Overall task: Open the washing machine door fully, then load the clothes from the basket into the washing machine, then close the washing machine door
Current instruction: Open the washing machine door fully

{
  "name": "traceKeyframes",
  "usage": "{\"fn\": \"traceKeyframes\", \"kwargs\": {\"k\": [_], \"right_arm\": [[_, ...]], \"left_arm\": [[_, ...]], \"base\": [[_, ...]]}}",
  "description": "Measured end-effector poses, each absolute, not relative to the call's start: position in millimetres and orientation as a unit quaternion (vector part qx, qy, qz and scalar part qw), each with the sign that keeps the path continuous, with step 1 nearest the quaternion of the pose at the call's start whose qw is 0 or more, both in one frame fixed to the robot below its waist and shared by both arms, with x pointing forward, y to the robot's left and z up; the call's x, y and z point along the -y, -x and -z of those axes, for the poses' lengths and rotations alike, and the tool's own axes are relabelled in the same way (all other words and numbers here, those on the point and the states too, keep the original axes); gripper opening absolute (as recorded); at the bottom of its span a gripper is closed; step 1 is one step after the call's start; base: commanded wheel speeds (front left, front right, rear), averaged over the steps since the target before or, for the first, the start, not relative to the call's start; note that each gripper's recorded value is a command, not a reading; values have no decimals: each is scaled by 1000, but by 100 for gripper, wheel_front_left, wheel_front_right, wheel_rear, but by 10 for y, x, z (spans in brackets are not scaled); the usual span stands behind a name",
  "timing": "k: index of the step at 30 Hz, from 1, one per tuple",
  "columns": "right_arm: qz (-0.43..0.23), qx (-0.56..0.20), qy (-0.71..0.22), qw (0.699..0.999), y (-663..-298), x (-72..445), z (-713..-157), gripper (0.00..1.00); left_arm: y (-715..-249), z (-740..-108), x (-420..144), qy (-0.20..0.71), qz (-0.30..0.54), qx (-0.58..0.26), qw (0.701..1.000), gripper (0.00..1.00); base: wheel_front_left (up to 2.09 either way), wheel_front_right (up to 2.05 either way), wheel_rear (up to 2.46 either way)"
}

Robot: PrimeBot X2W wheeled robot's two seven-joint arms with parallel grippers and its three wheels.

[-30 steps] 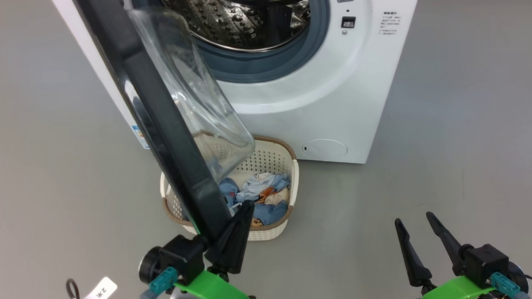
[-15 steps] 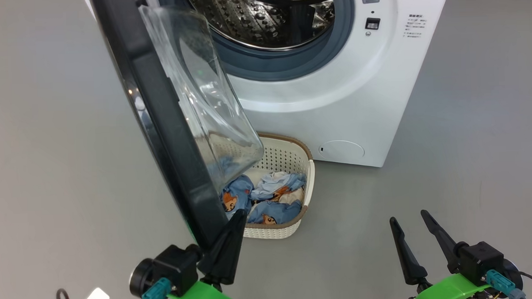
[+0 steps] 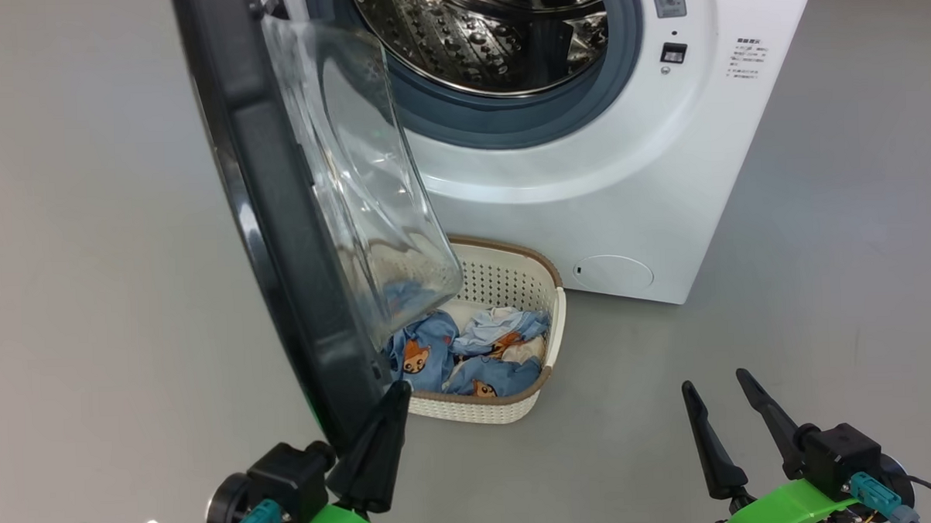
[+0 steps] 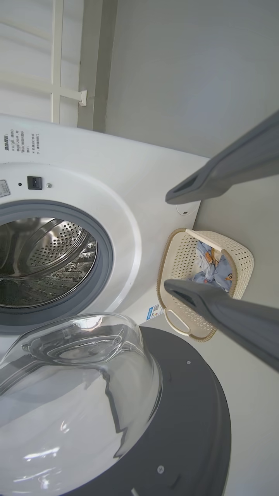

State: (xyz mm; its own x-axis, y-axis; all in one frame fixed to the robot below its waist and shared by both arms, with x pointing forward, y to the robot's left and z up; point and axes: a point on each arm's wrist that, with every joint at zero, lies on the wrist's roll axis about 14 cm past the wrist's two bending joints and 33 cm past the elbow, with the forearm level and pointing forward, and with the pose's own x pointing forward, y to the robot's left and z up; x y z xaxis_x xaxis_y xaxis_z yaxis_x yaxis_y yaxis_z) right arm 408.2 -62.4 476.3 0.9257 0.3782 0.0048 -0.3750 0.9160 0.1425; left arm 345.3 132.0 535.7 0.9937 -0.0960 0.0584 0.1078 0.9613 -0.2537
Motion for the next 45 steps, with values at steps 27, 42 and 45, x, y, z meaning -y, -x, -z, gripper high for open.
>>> {"fn": "traceKeyframes", "kwargs": {"k": [27,42,45], "right_arm": [[-242,-27,-75,967,-4147,248,-4657,100],[-248,-28,-66,966,-4294,234,-4592,100],[-252,-32,-59,966,-4313,248,-4546,100]], "left_arm": [[-3116,-5147,-2837,98,-185,17,978,0],[-3000,-4814,-3451,106,-275,-22,955,0],[-3009,-4792,-3592,121,-296,-19,947,0]], "base": [[0,0,0],[0,0,0],[0,0,0]]}}
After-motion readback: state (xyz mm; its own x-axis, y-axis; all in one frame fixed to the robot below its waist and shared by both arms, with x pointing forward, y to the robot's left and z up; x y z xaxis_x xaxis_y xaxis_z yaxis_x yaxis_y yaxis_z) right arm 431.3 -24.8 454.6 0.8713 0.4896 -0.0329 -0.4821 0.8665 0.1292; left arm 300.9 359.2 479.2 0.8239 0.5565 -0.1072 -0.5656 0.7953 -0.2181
